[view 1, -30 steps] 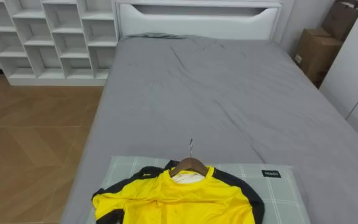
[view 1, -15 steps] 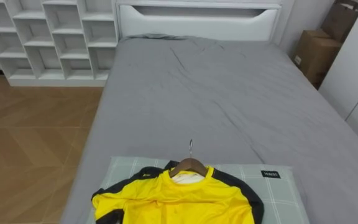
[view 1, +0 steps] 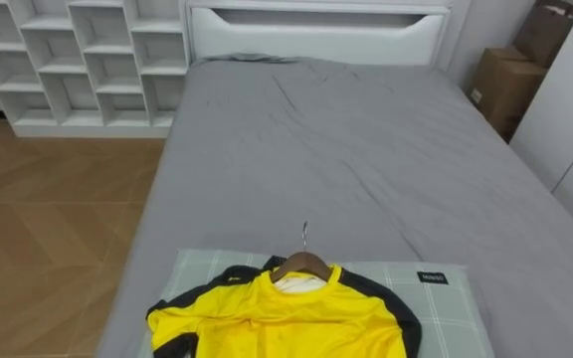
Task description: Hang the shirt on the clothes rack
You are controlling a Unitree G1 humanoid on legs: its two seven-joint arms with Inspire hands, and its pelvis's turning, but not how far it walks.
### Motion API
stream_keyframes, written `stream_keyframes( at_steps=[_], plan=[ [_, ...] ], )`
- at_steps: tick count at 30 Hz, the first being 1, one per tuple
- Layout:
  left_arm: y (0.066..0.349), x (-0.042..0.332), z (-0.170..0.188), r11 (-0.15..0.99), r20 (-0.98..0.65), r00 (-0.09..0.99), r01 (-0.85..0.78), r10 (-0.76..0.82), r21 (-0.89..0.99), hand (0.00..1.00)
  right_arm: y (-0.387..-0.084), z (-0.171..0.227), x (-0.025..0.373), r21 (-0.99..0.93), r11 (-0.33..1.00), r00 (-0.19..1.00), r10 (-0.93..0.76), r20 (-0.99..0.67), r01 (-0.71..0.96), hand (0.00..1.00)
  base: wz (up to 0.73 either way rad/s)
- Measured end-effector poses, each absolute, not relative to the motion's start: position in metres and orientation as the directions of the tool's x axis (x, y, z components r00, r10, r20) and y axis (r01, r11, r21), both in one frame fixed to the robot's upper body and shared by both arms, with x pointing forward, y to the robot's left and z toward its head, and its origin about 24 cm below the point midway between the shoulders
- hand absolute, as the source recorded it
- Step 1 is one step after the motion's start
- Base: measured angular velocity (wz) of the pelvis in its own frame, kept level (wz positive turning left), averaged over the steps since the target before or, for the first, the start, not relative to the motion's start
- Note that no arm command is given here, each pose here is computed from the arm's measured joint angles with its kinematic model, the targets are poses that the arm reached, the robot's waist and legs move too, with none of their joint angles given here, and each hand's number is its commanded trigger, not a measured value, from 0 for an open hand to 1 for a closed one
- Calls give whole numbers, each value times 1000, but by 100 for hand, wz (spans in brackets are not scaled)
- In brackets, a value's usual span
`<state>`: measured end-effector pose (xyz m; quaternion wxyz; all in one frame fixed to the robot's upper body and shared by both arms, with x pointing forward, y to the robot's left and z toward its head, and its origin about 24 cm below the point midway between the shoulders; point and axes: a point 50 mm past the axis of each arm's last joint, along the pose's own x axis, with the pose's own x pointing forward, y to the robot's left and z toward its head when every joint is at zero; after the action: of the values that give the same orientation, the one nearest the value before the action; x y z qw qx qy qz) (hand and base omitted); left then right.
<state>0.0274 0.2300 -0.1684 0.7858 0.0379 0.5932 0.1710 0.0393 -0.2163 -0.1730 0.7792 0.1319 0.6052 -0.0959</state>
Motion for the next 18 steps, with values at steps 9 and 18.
stream_keyframes(
  at_steps=[9, 18],
  plan=[
    [230, 21, -169, 922, -921, 212, -284, 328, 262, 0, -217, -173, 36, 76, 942, 237, -4, -971, 326, 0, 1],
    [243, 15, -165, 840, -880, 153, -407, 450, 359, 0, -218, -173, 35, 61, 940, 230, -19, -973, 337, 0, 10]
  ],
)
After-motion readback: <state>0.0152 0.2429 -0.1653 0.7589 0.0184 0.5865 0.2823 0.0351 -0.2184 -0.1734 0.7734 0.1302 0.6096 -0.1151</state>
